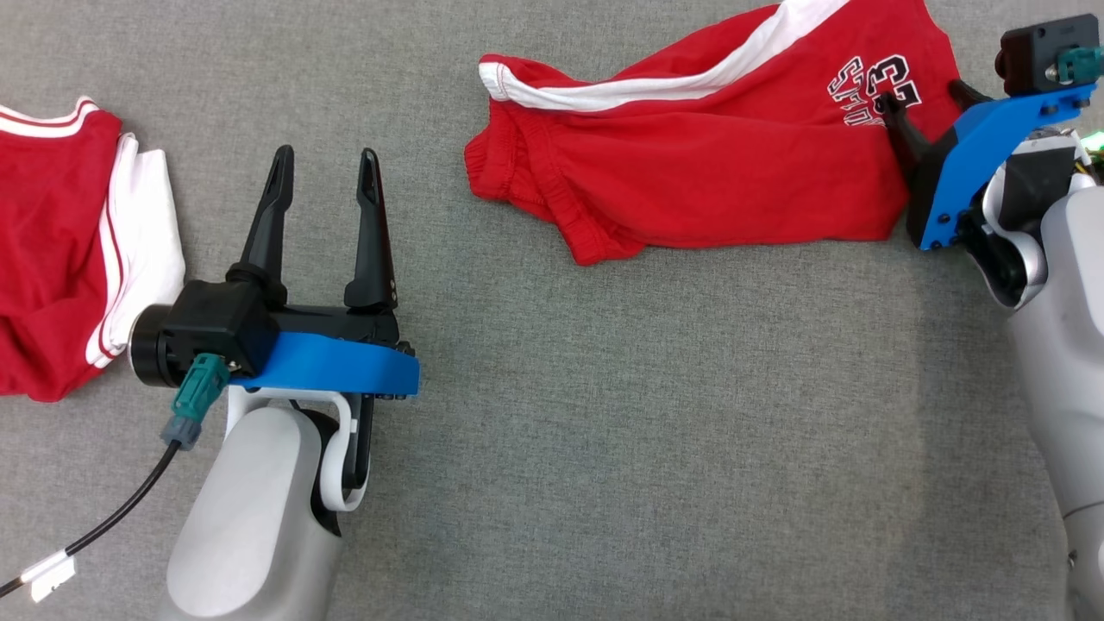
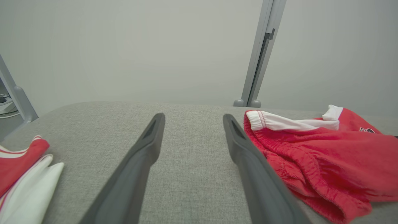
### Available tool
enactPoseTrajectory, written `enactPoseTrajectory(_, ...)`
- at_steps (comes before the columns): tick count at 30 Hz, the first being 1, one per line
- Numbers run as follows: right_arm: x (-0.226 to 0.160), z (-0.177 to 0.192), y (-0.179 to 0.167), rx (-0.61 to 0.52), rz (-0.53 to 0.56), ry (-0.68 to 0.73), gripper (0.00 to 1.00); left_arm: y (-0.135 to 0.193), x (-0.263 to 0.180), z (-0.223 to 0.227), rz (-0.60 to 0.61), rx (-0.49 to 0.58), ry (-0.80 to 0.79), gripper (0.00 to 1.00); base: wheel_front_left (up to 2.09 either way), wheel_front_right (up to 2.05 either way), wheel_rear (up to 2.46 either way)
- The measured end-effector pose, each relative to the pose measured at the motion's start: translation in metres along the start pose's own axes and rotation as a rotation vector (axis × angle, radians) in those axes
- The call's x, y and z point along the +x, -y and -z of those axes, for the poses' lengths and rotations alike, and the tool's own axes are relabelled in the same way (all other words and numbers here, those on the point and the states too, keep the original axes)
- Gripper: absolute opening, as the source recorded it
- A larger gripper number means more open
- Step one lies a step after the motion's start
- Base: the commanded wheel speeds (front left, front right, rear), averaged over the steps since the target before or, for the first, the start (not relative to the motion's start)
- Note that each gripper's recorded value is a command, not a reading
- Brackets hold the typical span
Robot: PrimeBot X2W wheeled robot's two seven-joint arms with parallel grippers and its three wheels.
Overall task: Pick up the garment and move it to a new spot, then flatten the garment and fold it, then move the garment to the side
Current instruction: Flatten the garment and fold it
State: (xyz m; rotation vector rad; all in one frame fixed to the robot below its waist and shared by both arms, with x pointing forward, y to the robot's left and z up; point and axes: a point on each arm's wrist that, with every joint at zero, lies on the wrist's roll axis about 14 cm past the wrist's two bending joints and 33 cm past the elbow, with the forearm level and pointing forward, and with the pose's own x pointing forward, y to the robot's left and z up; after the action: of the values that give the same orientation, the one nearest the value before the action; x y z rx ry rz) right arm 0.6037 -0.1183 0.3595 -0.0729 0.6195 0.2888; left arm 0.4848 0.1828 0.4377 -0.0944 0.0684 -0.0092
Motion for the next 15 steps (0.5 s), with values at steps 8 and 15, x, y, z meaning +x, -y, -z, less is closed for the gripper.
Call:
enactPoseTrajectory(8, -0.001, 0.009, -0.011, 0.055, -0.022, -0.108, 0.00, 0.002, 0.001, -0.005, 0.006, 0.001, 0.015, 1.00, 0.00, 0.00, 0.00)
enactPoseTrajectory(15, -0.020, 0.016, -0.011, 0.163, -0.024, -0.022, 0.00, 0.006, -0.004, -0.011, 0.016, 0.004, 0.029, 1.00, 0.00, 0.00, 0.00)
